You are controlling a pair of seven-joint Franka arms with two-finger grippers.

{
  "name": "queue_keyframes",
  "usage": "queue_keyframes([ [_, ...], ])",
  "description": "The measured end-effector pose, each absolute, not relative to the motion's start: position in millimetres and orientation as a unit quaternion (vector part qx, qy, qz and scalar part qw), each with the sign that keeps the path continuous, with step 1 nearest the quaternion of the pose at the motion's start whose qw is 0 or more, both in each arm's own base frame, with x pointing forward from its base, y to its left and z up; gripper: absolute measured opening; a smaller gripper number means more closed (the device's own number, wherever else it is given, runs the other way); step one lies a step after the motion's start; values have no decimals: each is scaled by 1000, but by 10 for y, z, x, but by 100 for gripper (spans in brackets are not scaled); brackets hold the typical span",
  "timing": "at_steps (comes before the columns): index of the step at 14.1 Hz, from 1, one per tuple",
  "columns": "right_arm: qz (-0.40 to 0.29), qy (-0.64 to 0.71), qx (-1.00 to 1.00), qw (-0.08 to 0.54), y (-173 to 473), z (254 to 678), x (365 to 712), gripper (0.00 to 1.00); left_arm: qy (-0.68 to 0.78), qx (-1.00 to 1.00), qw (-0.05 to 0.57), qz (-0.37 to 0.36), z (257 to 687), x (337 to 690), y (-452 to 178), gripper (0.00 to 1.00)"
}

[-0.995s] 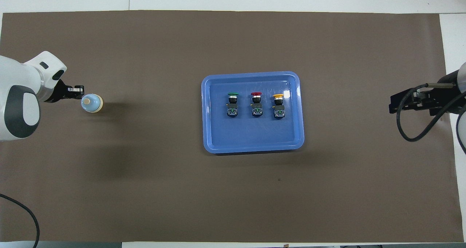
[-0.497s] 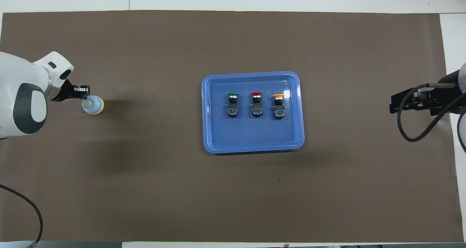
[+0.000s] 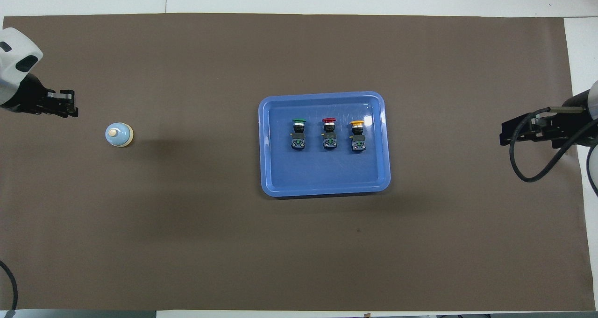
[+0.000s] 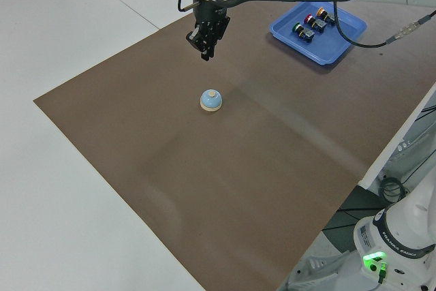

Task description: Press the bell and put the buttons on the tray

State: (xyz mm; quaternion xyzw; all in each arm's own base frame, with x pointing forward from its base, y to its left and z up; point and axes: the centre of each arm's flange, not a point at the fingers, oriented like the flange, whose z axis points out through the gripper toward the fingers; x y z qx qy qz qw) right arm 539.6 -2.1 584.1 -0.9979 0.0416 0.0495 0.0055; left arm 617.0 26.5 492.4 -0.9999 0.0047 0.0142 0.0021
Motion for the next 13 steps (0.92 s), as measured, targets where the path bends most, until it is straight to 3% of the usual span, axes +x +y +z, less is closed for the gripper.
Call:
queue_keyframes([
  [3, 49, 42, -998, 6, -21, 5841, 5396, 100, 6, -1000, 4, 11, 5391, 5923, 234, 68],
  [6, 49, 42, -998, 6, -21, 5841, 5396, 100, 9, -1000, 5, 30, 5620, 5716, 184, 100],
  [10, 49, 42, -998, 6, -21, 5841, 5396, 100, 18, -1000, 8, 20, 6061, 5419, 54, 100],
  [13, 49, 42, -998, 6, -21, 5841, 5396, 100, 18, -1000, 8, 20, 6108, 5373, 53, 100],
])
